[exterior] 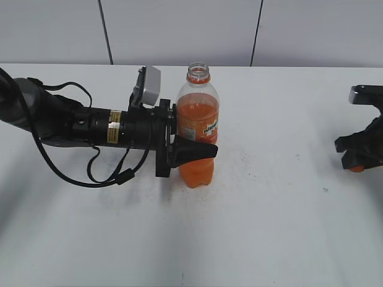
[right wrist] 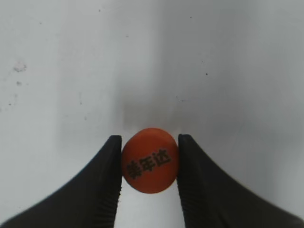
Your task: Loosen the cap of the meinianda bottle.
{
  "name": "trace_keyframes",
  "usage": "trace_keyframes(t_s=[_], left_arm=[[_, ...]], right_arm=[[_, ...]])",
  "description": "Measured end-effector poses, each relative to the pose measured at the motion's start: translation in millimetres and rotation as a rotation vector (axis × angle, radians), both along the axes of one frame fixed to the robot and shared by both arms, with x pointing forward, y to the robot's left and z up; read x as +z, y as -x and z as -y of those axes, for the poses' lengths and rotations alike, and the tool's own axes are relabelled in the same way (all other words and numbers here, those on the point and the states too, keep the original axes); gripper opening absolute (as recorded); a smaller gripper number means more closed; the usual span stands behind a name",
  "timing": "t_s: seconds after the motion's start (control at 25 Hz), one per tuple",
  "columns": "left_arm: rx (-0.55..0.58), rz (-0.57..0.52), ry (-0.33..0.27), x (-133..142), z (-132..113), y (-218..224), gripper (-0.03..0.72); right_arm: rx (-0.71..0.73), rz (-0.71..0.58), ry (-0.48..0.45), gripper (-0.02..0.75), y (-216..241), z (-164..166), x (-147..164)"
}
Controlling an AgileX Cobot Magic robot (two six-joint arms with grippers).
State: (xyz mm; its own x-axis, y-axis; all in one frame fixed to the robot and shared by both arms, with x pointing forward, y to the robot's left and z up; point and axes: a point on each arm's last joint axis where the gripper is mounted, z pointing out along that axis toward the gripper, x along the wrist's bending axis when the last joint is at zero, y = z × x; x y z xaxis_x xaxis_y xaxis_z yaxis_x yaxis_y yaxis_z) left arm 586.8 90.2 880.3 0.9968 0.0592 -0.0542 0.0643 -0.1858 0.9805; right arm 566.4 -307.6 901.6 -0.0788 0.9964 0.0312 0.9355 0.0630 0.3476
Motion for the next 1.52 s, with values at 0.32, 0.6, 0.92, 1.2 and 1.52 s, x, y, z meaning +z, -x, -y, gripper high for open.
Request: trace_keyframes(t_s=[0.32, 0.6, 0.92, 1.2, 1.52], left_arm=[[0.0, 0.0, 0.0, 0, 0, 0, 0.418], [0.0, 0.0, 0.0, 0, 0, 0, 0.418], [0.0, 0.0, 0.0, 0, 0, 0, 0.431], [-0.013, -0.001, -0.005, 0, 0, 1, 0.582], [-0.013, 0.033, 0.011, 19, 0, 1, 0.593]], right_arm=[[-0.001, -0.032, -0.001, 0.281, 0, 0, -12], [-0.016, -0.049, -0.01, 0.557, 1, 0, -13], [-0.054, 0.018, -0.041, 0.554, 2, -2, 12], [-0.056, 0.138, -0.044, 0.554, 6, -2, 51], [-0.057, 0.253, -0.046, 0.554, 13, -3, 87]])
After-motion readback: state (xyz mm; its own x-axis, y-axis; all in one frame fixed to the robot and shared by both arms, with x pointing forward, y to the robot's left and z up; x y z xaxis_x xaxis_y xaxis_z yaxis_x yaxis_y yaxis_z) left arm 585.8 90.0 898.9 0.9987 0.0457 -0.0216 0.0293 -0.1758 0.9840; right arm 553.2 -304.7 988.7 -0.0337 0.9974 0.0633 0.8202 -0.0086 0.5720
